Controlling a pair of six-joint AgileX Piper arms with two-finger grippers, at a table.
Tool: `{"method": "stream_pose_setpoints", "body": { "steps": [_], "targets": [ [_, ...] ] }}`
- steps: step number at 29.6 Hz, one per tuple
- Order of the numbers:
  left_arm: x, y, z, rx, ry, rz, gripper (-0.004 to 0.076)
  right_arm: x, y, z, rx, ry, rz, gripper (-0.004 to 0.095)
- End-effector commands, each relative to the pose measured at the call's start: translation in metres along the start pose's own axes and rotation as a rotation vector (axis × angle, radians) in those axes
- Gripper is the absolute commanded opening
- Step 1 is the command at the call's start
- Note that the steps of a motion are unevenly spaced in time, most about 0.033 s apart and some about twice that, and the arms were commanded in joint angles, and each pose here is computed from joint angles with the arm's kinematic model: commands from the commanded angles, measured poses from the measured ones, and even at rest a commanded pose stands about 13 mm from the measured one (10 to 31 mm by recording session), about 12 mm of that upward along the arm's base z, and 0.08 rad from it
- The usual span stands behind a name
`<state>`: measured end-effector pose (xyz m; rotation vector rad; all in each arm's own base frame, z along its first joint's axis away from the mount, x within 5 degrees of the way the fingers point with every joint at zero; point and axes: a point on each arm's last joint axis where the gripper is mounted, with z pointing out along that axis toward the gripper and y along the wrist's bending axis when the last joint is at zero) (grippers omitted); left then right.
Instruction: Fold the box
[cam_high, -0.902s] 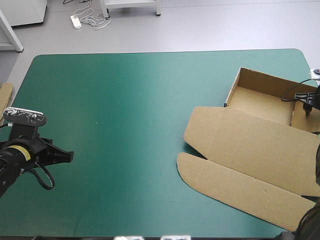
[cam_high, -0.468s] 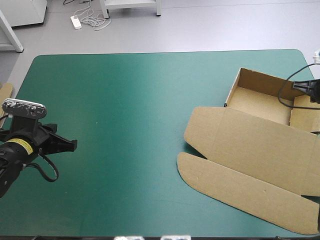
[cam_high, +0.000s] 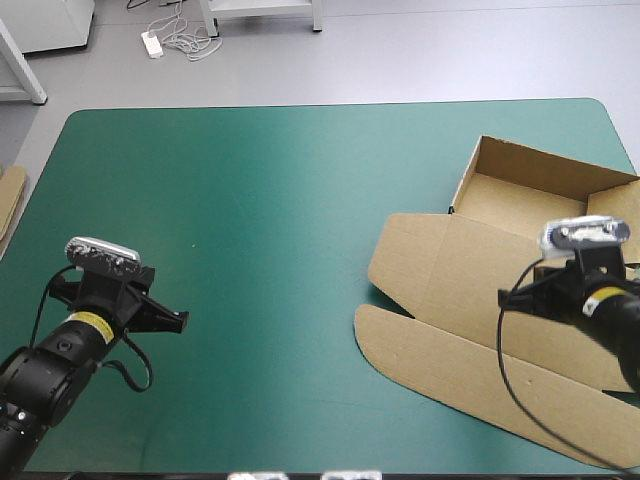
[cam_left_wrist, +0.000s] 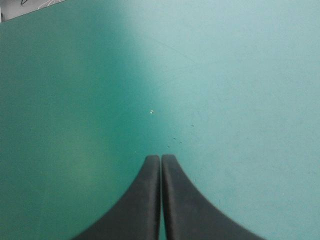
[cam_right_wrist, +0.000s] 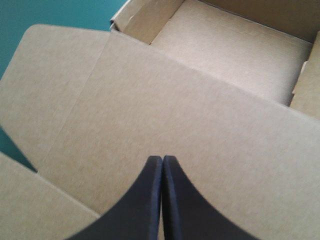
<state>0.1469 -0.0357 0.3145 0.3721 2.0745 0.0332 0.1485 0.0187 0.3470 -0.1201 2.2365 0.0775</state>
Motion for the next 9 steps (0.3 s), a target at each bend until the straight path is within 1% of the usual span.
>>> {"method": "stream_pose_setpoints", "body": {
  "steps": [1,2,6,7,9],
  "targets": [
    [0.010,-0.002,-0.009,0.014,-0.122,-0.001,-0.0003,0.026,0.005,-0.012,-0.044,-0.131,-0.052,-0.0007],
    [0.019,-0.003,-0.010,0.015,-0.121,0.000,-0.0003,0.042,0.006,-0.013,-0.054,-0.133,-0.060,-0.0007],
    [0.051,-0.007,-0.013,0.019,-0.116,0.002,-0.0003,0.080,0.006,-0.017,-0.081,-0.162,-0.055,-0.0008],
    [0.064,-0.008,-0.017,0.020,-0.126,-0.004,-0.0003,0.095,0.007,-0.020,-0.096,-0.185,-0.040,-0.0008],
    [0.072,-0.008,-0.022,0.017,-0.146,-0.011,-0.0003,0.103,0.007,-0.023,-0.109,-0.244,-0.032,-0.0008]
  ]
}}
